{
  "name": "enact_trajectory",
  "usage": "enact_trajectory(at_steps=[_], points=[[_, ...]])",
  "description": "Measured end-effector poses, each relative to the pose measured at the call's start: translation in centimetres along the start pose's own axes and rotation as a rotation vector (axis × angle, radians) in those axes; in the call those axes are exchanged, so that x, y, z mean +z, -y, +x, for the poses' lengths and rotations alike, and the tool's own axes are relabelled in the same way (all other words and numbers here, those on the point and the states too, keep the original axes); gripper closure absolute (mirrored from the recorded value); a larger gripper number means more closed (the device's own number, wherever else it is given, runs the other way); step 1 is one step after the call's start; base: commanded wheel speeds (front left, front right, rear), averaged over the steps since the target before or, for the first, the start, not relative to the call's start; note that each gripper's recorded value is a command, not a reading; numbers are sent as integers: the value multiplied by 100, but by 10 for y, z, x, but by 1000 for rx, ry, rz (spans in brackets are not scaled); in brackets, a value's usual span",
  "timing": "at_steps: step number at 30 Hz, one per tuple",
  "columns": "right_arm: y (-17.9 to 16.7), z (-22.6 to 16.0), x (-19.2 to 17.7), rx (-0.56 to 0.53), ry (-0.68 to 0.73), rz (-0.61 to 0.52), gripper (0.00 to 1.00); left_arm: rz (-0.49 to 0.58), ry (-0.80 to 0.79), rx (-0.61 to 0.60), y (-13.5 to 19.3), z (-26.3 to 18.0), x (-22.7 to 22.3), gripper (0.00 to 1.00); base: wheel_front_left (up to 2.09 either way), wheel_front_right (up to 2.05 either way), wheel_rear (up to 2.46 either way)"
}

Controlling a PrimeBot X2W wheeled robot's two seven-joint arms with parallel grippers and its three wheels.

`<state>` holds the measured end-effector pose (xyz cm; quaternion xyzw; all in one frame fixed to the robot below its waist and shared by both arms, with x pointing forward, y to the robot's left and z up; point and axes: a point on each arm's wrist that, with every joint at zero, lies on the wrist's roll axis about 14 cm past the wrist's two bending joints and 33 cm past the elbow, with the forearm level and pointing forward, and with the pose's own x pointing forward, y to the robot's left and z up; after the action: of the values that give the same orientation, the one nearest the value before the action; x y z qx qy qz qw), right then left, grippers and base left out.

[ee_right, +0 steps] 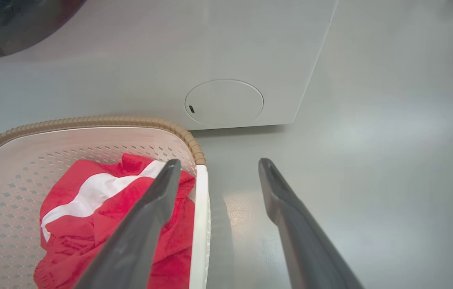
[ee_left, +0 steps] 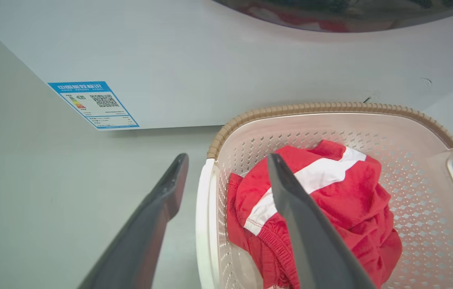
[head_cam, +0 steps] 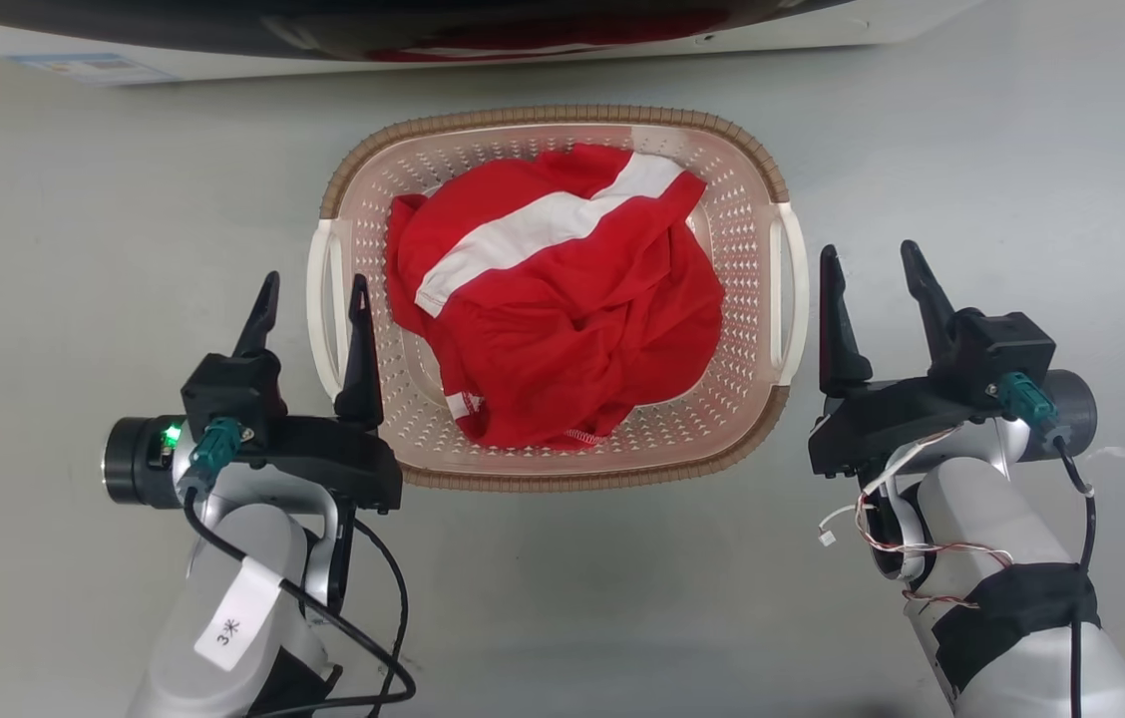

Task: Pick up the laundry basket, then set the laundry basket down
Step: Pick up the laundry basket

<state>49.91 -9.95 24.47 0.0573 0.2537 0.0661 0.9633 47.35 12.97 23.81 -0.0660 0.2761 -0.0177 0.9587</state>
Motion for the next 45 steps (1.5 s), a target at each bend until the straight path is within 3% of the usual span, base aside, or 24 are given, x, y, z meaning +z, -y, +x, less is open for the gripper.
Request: enact_trajectory(at_steps=[30, 42, 45], points=[[-25, 25, -95, 93, -241, 43, 0, -17, -274, 44, -24, 22, -96, 0, 0, 0, 0], [-36, 30, -101, 133, -262, 35, 0, -7, -320, -3, -14, 26, -107, 0, 0, 0, 0], [-38, 33, -100, 140, -261, 31, 11, -5, -314, -15, -11, 31, -105, 0, 0, 0, 0]])
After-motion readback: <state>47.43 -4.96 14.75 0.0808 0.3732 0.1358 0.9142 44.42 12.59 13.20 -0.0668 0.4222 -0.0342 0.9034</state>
